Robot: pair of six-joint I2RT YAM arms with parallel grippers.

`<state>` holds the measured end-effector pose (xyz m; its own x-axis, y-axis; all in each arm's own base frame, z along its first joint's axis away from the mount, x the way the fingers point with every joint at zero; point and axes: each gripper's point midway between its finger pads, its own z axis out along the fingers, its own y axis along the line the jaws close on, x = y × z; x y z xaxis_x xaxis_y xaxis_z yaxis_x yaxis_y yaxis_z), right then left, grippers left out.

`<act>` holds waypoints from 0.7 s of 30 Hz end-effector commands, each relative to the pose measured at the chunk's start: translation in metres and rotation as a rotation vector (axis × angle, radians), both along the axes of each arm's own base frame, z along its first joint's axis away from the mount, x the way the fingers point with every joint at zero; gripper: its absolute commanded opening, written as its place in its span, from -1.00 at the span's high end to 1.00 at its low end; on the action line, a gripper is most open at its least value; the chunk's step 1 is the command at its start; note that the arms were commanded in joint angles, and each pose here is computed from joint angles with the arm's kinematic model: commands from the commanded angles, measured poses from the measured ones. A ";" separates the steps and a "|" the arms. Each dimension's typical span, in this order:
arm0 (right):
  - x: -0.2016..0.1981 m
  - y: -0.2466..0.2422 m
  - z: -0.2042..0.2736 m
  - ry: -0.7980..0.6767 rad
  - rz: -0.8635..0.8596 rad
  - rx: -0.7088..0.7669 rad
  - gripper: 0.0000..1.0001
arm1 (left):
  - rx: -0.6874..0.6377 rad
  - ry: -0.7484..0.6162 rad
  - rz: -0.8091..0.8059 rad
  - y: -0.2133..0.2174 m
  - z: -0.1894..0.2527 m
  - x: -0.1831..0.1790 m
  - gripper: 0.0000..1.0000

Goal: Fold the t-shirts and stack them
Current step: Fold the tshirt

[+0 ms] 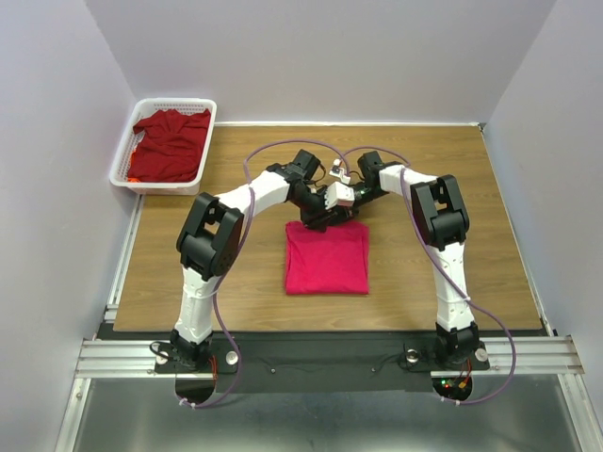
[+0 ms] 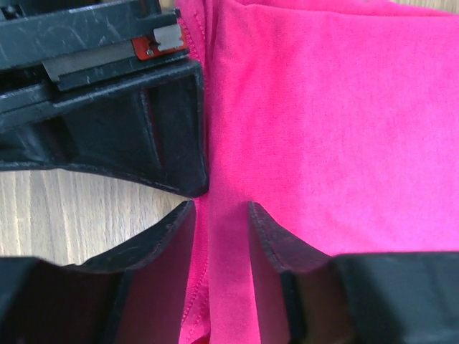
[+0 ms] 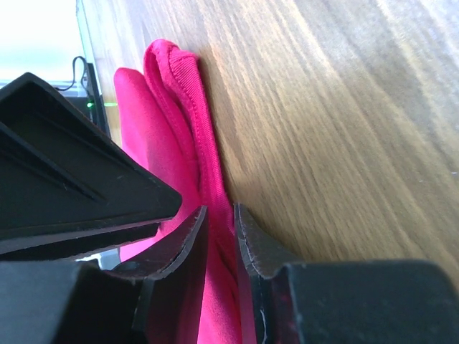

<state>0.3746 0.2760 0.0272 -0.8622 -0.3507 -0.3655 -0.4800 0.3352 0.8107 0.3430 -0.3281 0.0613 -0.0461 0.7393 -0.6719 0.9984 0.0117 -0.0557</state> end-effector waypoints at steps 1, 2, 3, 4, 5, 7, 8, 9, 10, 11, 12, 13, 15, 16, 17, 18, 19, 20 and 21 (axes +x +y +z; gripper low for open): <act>-0.010 -0.003 -0.025 -0.007 0.024 -0.057 0.45 | -0.024 -0.025 -0.012 -0.008 0.016 0.004 0.04; -0.009 -0.004 -0.025 -0.008 0.022 -0.058 0.45 | -0.016 -0.017 -0.014 -0.008 0.011 0.003 0.03; -0.010 -0.004 -0.026 -0.006 0.022 -0.060 0.46 | -0.012 -0.018 -0.017 -0.008 0.009 0.004 0.03; -0.011 -0.004 -0.026 -0.006 0.025 -0.060 0.46 | -0.010 -0.019 -0.017 -0.008 0.008 0.004 0.03; -0.011 -0.004 -0.026 -0.008 0.026 -0.060 0.46 | -0.002 -0.013 -0.016 -0.007 0.004 0.004 0.05; -0.011 -0.004 -0.027 -0.010 0.028 -0.060 0.46 | 0.000 -0.011 -0.016 -0.009 0.002 0.004 0.09; -0.011 -0.005 -0.027 -0.008 0.025 -0.060 0.46 | 0.005 -0.011 -0.015 -0.008 0.001 0.003 0.12; -0.011 -0.004 -0.027 -0.008 0.027 -0.060 0.46 | 0.010 -0.009 -0.017 -0.008 -0.001 0.003 0.18; -0.011 -0.004 -0.027 -0.008 0.027 -0.060 0.46 | 0.014 -0.006 -0.017 -0.008 -0.003 0.002 0.30; -0.011 -0.004 -0.027 -0.011 0.028 -0.059 0.46 | 0.015 -0.005 -0.018 -0.008 -0.002 0.002 0.30; -0.011 -0.004 -0.027 -0.010 0.027 -0.061 0.46 | 0.011 -0.008 -0.018 -0.009 -0.001 0.002 0.54; -0.011 -0.004 -0.026 -0.013 0.027 -0.060 0.46 | 0.009 -0.007 -0.018 -0.009 0.001 0.001 0.66; -0.010 -0.005 -0.028 -0.014 0.026 -0.063 0.47 | -0.006 -0.022 -0.018 -0.010 0.011 0.001 0.88; -0.011 -0.005 -0.028 -0.014 0.028 -0.066 0.46 | -0.014 -0.023 -0.021 -0.011 0.014 0.000 0.95; -0.010 -0.005 -0.029 -0.016 0.029 -0.066 0.46 | -0.028 -0.040 -0.020 -0.012 0.024 0.001 1.00; -0.010 -0.005 -0.029 -0.014 0.029 -0.067 0.47 | -0.037 -0.048 -0.024 -0.012 0.029 0.001 1.00; -0.011 -0.005 -0.030 -0.010 0.028 -0.066 0.47 | -0.046 -0.055 -0.025 -0.013 0.035 0.001 1.00; -0.011 -0.005 -0.030 -0.011 0.030 -0.066 0.47 | -0.059 -0.067 -0.026 -0.014 0.043 0.001 1.00; -0.012 -0.005 -0.031 -0.009 0.030 -0.065 0.47 | -0.067 -0.077 -0.031 -0.015 0.048 0.001 1.00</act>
<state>0.3699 0.2754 0.0250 -0.8596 -0.3566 -0.3659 -0.4805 0.3209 0.8162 0.3393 -0.3295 0.0482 -0.0563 0.7633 -0.6436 0.9971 0.0099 -0.0755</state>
